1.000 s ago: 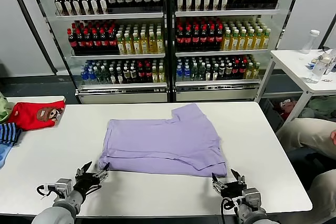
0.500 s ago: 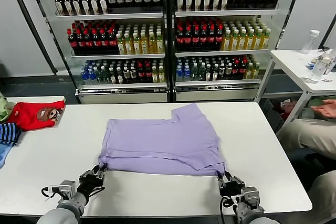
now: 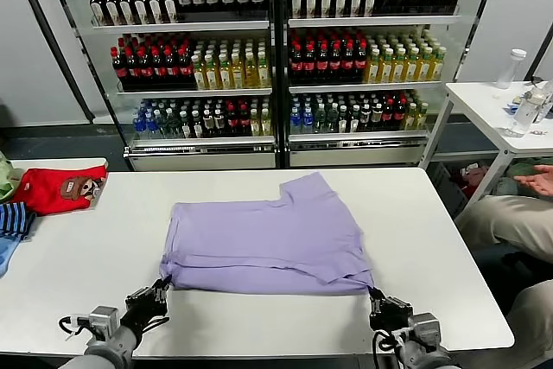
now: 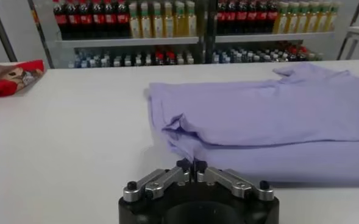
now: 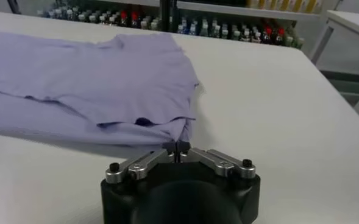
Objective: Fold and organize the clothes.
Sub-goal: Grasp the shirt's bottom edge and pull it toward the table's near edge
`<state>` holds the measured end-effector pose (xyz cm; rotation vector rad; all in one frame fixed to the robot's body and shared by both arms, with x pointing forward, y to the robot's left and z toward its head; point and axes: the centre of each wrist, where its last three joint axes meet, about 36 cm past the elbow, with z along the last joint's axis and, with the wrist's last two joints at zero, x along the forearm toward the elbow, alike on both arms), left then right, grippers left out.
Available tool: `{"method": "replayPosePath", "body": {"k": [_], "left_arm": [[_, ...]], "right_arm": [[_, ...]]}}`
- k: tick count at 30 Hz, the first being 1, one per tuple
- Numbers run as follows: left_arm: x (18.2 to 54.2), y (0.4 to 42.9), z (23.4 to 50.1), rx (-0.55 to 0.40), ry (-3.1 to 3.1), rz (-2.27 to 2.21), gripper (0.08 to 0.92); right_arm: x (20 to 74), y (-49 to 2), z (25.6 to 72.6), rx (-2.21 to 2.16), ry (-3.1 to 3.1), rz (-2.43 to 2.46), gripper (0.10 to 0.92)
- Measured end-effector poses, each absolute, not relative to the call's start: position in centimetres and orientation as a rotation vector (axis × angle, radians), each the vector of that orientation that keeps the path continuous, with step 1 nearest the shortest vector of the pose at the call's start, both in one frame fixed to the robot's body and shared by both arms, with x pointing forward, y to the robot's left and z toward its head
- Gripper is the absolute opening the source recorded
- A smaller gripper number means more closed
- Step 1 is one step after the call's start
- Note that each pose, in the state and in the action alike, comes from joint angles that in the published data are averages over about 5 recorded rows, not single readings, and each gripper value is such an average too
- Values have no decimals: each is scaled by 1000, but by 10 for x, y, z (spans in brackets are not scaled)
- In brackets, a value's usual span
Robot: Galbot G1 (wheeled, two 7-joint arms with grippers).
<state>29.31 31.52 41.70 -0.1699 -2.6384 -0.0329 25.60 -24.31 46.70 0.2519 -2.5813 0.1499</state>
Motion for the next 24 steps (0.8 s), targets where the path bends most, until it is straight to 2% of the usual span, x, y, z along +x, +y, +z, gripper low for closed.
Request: {"method": "replayPosePath", "body": {"k": [6,9,15,24], "left_arm": [[266,319,423,-189,-2618,-43,107],[257,321,421,-191,-2600,-55,149],[250,329,426,-171,-2601,-86,316],[264,341,458,-138,-2705,-118,575]], "right_arm": [[232,-241,480,263,-2565,171,115],[225,-238,485,270,-2564,179,147],[220,-237,502,287,-2600,196,309],[255,-241,513,276,-2715,169,568]]}}
